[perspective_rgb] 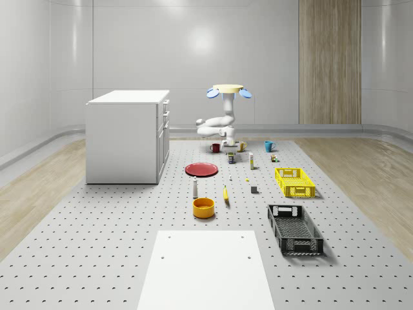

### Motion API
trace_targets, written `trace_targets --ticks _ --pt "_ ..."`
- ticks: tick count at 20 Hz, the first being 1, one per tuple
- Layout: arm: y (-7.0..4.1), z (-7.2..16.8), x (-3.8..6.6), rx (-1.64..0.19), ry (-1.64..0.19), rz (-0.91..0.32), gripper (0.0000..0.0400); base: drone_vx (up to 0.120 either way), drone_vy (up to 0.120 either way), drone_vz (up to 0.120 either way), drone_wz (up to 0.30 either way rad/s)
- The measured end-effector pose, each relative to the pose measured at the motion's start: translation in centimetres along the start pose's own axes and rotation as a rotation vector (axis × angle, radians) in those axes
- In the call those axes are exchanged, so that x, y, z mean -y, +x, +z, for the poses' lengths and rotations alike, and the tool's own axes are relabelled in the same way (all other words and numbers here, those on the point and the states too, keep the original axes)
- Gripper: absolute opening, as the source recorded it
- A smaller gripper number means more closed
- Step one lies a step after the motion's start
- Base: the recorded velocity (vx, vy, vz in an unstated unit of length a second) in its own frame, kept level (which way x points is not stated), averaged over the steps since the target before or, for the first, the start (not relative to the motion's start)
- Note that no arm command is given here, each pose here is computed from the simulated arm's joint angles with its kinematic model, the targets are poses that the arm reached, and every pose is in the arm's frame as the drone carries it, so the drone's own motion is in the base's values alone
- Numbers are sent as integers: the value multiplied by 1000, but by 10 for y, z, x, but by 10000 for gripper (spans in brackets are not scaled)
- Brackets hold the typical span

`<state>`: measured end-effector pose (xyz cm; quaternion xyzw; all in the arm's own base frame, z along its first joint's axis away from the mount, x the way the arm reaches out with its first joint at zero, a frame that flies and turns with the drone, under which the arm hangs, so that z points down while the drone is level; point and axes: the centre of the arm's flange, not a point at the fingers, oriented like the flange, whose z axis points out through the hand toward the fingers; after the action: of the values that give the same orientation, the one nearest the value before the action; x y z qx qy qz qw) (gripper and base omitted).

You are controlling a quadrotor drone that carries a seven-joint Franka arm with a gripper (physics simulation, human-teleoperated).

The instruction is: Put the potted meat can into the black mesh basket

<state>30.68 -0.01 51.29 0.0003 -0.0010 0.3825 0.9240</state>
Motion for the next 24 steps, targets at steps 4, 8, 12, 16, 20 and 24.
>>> trace_targets --ticks 4,8,12,16,20,24 --pt "0 11 0 0 0 0 400 0 0 0 0" --pt "0 16 0 0 0 0 358 0 0 0 0" --pt "0 18 0 0 0 0 292 0 0 0 0" --pt "0 18 0 -2 -1 -5 285 0 0 0 0" --pt "0 6 0 -4 -2 -7 287 0 0 40 0" --pt "0 -4 0 -5 -3 -7 286 70 100 120 0"
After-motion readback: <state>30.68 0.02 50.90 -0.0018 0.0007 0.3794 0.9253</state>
